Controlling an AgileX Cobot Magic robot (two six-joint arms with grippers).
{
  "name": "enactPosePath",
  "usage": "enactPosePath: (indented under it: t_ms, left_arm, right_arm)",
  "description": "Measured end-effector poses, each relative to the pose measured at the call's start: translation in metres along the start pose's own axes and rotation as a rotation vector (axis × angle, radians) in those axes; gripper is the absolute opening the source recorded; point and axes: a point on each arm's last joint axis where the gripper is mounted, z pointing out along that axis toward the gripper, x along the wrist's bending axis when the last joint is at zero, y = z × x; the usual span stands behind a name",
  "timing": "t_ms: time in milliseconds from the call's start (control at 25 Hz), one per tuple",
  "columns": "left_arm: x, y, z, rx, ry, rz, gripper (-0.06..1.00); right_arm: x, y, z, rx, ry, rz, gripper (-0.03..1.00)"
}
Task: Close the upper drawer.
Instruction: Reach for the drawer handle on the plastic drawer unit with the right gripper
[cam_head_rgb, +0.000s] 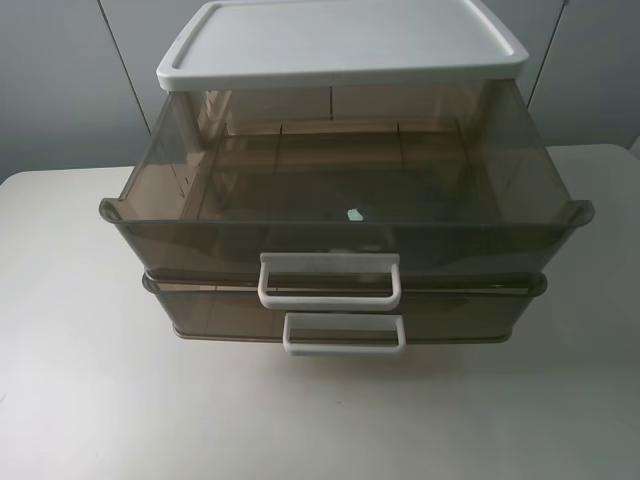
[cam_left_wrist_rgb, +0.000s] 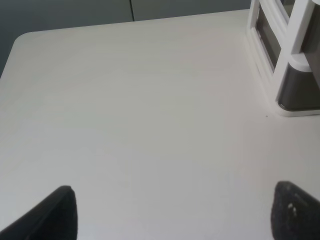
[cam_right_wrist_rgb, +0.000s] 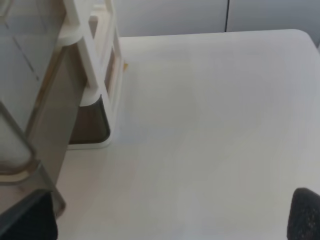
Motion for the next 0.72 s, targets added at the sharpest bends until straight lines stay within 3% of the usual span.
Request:
enactPosePath:
  t_ms: [200, 440, 560, 720]
  left_arm:
    - [0.0, 0.0, 0.0, 0.0, 0.0, 0.0, 0.74]
    - [0.0, 0.0, 0.0, 0.0, 0.0, 0.0, 0.74]
    - [0.0, 0.0, 0.0, 0.0, 0.0, 0.0, 0.74]
    - [0.0, 0.0, 0.0, 0.0, 0.0, 0.0, 0.74]
  right_arm:
    - [0.001, 0.006, -0.003, 0.008, 0.012, 0.006, 0.7]
    - [0.004, 0.063, -0.011, 0.035, 0.022, 0.006, 0.7]
    - [0.011, 0.093, -0.005, 0.067, 0.093, -0.055, 0.7]
    - [0.025, 0.118, 0.014, 0.111, 0.257, -0.143, 0.7]
